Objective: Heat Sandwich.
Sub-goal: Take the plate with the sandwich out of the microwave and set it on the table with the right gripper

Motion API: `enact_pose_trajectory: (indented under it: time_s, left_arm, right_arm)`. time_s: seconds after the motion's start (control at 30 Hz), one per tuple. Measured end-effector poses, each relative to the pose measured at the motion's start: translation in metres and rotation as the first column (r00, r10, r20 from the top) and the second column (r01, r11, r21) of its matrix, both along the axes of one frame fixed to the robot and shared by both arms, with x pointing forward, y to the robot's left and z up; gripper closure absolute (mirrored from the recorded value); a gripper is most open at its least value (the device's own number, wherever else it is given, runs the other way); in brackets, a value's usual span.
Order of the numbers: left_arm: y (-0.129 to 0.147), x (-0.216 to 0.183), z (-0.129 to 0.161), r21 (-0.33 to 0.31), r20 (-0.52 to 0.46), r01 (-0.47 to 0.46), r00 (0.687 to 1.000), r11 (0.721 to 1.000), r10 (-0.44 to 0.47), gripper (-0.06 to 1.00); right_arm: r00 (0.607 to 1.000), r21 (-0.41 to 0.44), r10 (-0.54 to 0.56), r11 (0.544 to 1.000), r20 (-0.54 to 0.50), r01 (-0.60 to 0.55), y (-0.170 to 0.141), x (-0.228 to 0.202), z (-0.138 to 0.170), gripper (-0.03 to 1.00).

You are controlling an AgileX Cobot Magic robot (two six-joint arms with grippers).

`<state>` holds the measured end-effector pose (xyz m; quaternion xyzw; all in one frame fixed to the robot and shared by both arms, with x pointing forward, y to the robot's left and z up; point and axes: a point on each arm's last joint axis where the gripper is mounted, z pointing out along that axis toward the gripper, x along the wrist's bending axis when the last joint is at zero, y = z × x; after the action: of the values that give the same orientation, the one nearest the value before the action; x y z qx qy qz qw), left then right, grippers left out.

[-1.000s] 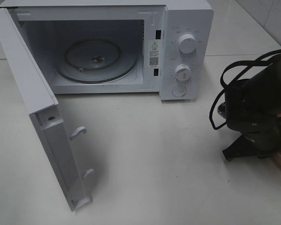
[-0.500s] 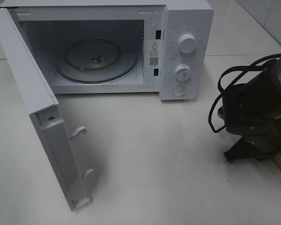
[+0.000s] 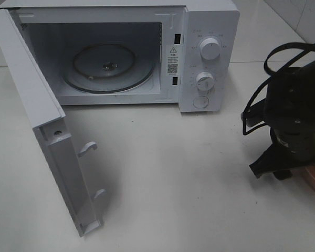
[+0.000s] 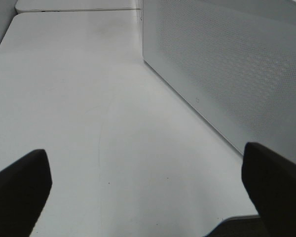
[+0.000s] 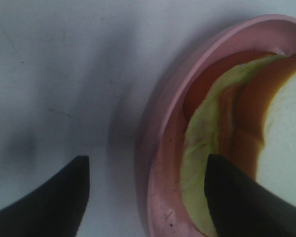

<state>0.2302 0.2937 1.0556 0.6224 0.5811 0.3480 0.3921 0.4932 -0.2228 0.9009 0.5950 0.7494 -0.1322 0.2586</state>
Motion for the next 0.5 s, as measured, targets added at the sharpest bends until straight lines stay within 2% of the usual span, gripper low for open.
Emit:
enact_pose_trajectory:
  time_s: [0.1, 0.3, 0.5]
  left_arm:
    - [0.0, 0.0, 0.0, 0.0, 0.0, 0.0, 1.0, 1.0, 0.0, -0.03]
    - [0.0, 0.0, 0.0, 0.0, 0.0, 0.0, 1.0, 1.0, 0.0, -0.03]
    - [0.0, 0.0, 0.0, 0.0, 0.0, 0.0, 1.0, 1.0, 0.0, -0.03]
  right_arm:
    - [1.0, 0.018, 0.023, 1.0, 0.006, -0.023, 0.0, -0.001, 0.01, 0.33]
    - [0.992, 0.084, 0.118, 0.989, 0.046, -0.122, 0.001, -0.009, 0.046, 0.19]
    - [0.975, 0.142, 0.178, 0.97, 0.129, -0.196, -0.002, -0.021, 0.082, 0.17]
